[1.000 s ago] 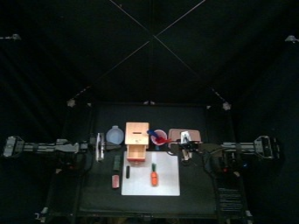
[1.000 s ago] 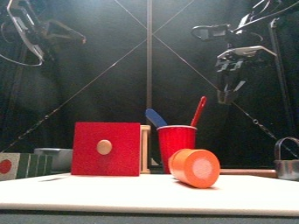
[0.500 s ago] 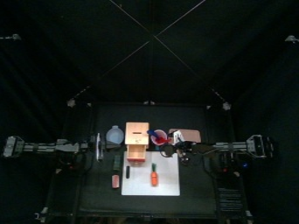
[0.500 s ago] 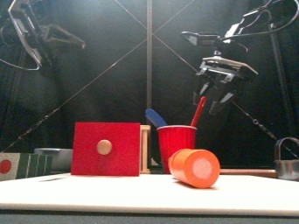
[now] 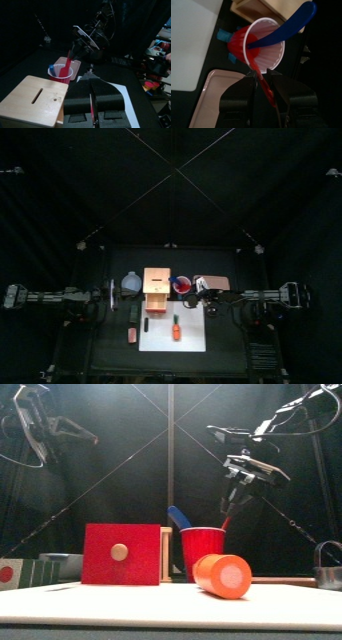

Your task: Grasp knife handle

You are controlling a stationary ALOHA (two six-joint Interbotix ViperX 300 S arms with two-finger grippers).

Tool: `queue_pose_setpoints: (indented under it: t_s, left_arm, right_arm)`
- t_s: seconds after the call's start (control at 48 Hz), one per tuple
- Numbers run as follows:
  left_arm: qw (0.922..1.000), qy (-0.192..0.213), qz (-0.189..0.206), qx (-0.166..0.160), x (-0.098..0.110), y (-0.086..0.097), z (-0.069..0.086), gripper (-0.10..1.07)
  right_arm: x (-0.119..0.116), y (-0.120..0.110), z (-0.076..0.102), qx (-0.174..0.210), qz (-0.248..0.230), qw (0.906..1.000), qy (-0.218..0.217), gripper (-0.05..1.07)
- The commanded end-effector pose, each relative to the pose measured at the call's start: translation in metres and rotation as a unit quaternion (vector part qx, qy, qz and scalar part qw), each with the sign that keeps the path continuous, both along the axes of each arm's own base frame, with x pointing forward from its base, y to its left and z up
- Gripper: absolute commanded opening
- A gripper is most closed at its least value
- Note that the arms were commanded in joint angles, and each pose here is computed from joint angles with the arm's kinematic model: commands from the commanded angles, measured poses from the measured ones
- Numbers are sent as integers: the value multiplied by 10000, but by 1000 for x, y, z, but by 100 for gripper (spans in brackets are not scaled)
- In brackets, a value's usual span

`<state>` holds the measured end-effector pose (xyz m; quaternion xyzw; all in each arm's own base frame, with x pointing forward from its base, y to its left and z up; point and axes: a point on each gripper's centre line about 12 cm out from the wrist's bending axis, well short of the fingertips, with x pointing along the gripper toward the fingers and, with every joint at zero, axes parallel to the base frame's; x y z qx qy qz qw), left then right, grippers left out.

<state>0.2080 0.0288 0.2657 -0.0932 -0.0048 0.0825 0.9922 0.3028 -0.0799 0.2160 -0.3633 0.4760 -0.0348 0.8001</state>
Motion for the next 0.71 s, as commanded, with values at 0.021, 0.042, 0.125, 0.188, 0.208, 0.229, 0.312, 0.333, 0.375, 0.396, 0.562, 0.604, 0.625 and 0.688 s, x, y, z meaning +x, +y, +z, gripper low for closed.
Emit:
queue_pose_setpoints:
  t_s: [0.021, 0.042, 0.125, 0.188, 0.208, 0.229, 0.312, 0.333, 0.375, 0.396, 0.562, 0.604, 0.625, 0.688]
  left_arm:
    - [9999, -97, 72, 14, 2, 3, 6, 13]
    - [9999, -98, 83, 7, 2, 3, 6, 13]
    - [9999, -101, 131, -22, 1, 5, 6, 13]
    - [9998, -103, 174, -36, 1, 7, 6, 13]
    - [9998, -96, 185, -44, 1, 7, 6, 13]
    - [9997, -105, 202, -50, 1, 8, 6, 13]
    - [9996, -117, 238, -85, 1, 9, 7, 13]
    - [9996, -118, 252, -98, 1, 10, 6, 13]
    - [9995, -130, 259, -133, 1, 10, 6, 13]
    - [9994, -148, 272, -159, 0, 10, 7, 13]
    - [9988, -257, 332, -248, 0, 12, 9, 13]
    - [9987, -287, 338, -249, 0, 12, 9, 13]
    - [9987, -287, 338, -249, 0, 12, 9, 13]
    - [9987, -297, 334, -263, 0, 12, 10, 13]
  right_arm:
    - [3, -2, 9, 0, -29, 9999, -149, 64]
    - [3, -1, 9, 0, -21, 9999, -149, 64]
    - [2, -1, 11, -31, -30, 9999, -152, 64]
    - [1, -2, 14, -114, -35, 9998, -144, 65]
    - [0, -2, 15, -151, -18, 9998, -141, 65]
    - [0, -2, 16, -209, -1, 9997, -115, 65]
    - [-1, -2, 18, -542, 117, 9985, 39, 69]
    - [-1, -1, 18, -612, 143, 9980, 73, 70]
    - [0, 1, 19, -674, 183, 9975, 107, 72]
    - [0, 1, 19, -706, 190, 9972, 148, 73]
    - [-1, -4, 16, -983, 283, 9943, 288, 74]
    - [-1, -4, 16, -1031, 304, 9938, 300, 74]
    - [-1, -4, 15, -1045, 310, 9935, 320, 74]
    - [0, -5, 11, -1065, 328, 9930, 383, 73]
